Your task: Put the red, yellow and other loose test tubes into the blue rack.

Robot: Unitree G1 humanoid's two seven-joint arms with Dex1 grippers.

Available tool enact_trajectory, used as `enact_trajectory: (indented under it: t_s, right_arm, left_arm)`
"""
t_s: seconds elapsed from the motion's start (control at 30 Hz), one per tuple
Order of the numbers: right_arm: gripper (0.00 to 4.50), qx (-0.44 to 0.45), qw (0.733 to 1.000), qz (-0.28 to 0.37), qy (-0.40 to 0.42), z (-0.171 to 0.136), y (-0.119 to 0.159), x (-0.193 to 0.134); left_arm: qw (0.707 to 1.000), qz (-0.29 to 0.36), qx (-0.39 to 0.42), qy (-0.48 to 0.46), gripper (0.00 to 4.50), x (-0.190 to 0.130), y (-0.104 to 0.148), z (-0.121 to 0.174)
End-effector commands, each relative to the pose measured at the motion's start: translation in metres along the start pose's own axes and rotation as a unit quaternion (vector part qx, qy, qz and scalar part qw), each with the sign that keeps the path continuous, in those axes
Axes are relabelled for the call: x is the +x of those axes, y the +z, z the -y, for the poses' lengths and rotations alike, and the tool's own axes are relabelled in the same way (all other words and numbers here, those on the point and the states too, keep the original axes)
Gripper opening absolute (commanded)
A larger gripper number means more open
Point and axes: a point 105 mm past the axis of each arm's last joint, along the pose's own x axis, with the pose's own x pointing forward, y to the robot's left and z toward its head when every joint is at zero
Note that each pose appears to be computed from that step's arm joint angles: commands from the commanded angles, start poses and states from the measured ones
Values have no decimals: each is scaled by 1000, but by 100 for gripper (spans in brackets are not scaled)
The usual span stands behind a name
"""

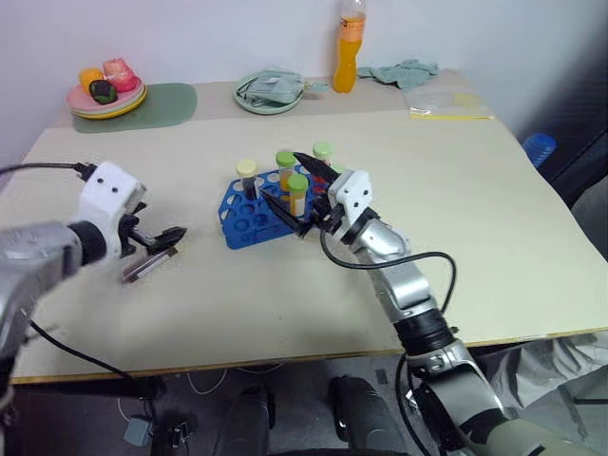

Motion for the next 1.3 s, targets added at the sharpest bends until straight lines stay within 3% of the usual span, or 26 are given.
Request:
enact_trajectory:
  t_s: [0.03, 0.2, 0.33, 0.43, 0.6, 0.67, 0.7, 0.8, 0.87, 0.93, 1.07, 1.13, 1.3]
  right_arm:
    - [448, -2, 998, 12, 56, -9, 21, -6]
    - [448, 22, 991, -19, 133, -20, 29, -27]
    - [448, 22, 988, -38, 147, -29, 26, -36]
    - [450, 23, 988, -47, 143, -32, 24, -39]
    - [450, 38, 991, -43, 123, -34, 26, -38]
    - [450, 40, 991, -45, 119, -34, 27, -39]
    - [450, 40, 991, -46, 117, -34, 27, -40]
    - [450, 40, 991, -61, 109, -32, 22, -46]
    - [450, 40, 992, -72, 101, -28, 17, -50]
    - [450, 41, 992, -88, 83, -22, 10, -54]
    - [450, 41, 991, -116, 46, -9, -6, -61]
    - [450, 43, 991, -124, 33, -5, -13, -63]
    - [450, 39, 990, -138, 18, -1, -23, -64]
  left_arm:
    - [994, -102, 7, -42, 450, 2, -20, -5]
    - [980, -162, 84, -73, 450, 18, -22, -19]
    - [967, -204, 114, -97, 450, 33, -33, -26]
    - [964, -218, 112, -107, 357, 44, -34, -29]
    - [959, -231, 111, -121, 95, 49, -44, -32]
    - [966, -211, 107, -106, 74, 44, -40, -41]
    - [970, -194, 103, -101, 74, 41, -35, -45]
    - [994, -12, 67, -90, 74, 22, 13, -55]
    - [976, 179, 116, -42, 74, -1, 58, -55]
    - [947, 292, 130, 32, 74, -22, 77, -52]
    - [900, 434, 26, 25, 74, -30, 97, 8]
    - [879, 471, 28, 65, 74, -21, 103, 46]
    - [867, 476, 0, 146, 74, 22, 100, 112]
